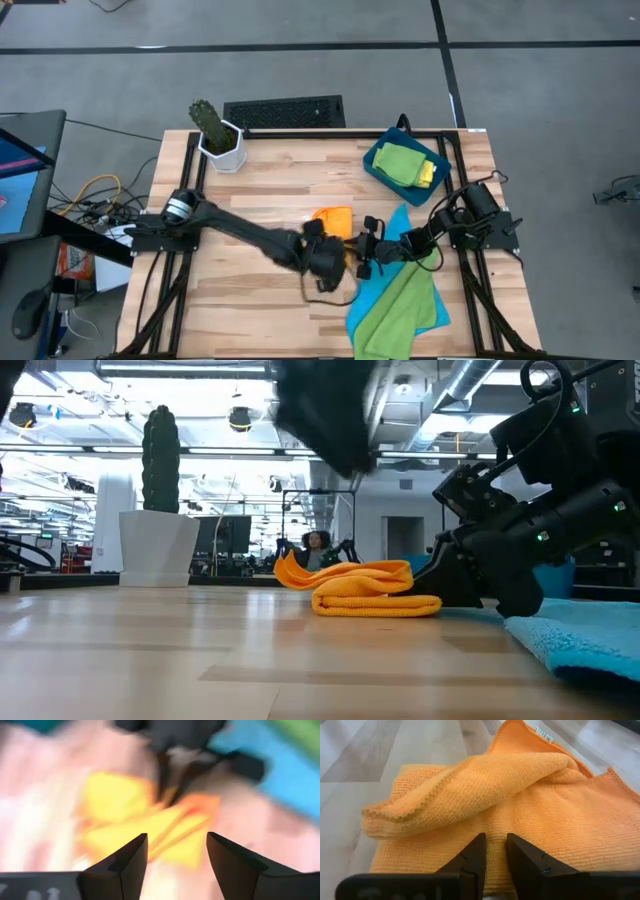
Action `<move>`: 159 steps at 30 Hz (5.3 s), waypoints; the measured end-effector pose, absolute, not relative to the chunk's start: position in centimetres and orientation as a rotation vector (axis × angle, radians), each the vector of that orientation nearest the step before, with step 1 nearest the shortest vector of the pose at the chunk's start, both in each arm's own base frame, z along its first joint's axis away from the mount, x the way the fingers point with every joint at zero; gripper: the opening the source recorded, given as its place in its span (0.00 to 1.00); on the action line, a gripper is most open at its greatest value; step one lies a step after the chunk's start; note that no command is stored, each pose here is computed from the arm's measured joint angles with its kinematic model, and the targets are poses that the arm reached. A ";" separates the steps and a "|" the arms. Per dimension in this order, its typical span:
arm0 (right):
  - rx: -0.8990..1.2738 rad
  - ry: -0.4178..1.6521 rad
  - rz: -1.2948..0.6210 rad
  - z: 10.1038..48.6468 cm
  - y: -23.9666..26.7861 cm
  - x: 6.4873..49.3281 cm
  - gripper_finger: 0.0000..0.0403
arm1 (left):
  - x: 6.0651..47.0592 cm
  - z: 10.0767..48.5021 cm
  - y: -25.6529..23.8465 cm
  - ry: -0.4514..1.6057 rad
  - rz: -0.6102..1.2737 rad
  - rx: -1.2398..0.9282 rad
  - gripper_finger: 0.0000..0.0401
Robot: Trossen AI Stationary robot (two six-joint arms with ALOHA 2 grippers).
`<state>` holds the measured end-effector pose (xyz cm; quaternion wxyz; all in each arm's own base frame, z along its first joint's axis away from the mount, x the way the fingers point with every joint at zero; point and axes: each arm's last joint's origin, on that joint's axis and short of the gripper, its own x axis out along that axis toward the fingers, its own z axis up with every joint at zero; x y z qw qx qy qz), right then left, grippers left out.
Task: Fold microfiber towels
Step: Fold the orange microfiber cloth
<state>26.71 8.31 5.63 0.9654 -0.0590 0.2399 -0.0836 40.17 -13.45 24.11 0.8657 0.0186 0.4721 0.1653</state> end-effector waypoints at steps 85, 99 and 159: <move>-0.184 0.299 -0.073 12.0 8.0 28.8 0.25 | 40.6 15.7 -10.7 0.727 0.139 -0.106 0.08; -0.333 0.470 -0.160 10.7 7.5 34.8 0.25 | 37.3 18.4 -13.3 0.752 0.310 -0.038 0.08; -0.271 0.464 -0.312 14.3 9.6 27.2 0.25 | 39.1 17.3 -3.9 0.528 0.265 0.029 0.00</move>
